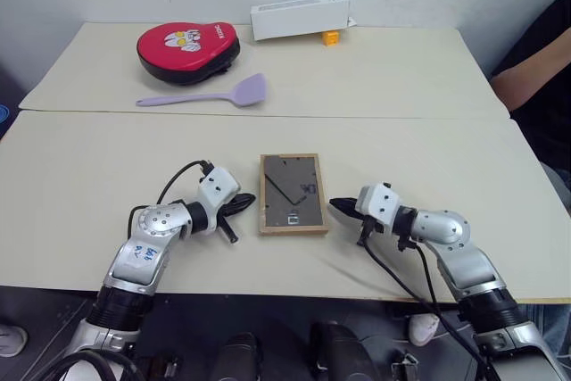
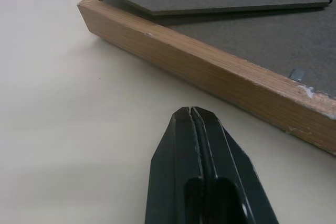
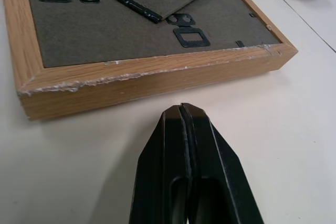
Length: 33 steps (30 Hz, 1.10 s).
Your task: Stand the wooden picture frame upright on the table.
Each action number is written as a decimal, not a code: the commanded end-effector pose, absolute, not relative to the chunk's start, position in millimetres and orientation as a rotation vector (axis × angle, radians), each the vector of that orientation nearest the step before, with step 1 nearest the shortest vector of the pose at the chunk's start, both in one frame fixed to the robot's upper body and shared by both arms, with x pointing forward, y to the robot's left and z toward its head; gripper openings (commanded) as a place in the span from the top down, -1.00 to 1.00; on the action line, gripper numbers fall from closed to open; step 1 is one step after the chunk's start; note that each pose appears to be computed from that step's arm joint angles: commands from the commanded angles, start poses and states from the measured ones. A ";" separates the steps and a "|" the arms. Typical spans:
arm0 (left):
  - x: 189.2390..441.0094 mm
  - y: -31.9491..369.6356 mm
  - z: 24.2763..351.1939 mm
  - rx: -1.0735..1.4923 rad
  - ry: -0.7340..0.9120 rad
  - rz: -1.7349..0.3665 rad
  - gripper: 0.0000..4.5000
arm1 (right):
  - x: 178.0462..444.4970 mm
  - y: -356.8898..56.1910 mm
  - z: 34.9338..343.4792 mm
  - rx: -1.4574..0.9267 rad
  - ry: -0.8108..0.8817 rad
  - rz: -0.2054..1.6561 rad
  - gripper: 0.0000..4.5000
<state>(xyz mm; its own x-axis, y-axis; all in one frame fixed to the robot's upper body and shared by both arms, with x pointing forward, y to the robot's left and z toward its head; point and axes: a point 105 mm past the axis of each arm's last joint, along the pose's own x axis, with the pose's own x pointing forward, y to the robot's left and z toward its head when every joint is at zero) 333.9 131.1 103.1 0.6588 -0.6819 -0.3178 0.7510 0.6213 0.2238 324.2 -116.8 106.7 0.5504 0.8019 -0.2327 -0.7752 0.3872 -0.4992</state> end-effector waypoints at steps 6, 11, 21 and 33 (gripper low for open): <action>321.5 124.4 103.3 0.338 0.207 -0.878 0.99 | 313.0 -99.6 114.2 -0.560 -0.079 1.023 1.00; 318.1 146.4 104.8 0.312 0.253 -0.851 0.99 | 315.6 -113.5 115.9 -0.586 -0.059 0.984 1.00; 270.0 186.4 130.4 -0.426 0.759 -0.998 -0.04 | 310.3 -124.3 119.9 -0.669 -0.054 1.074 1.00; 306.0 143.0 122.9 -0.672 0.917 -0.939 -0.98 | 311.4 -108.2 116.6 -0.693 -0.074 1.106 1.00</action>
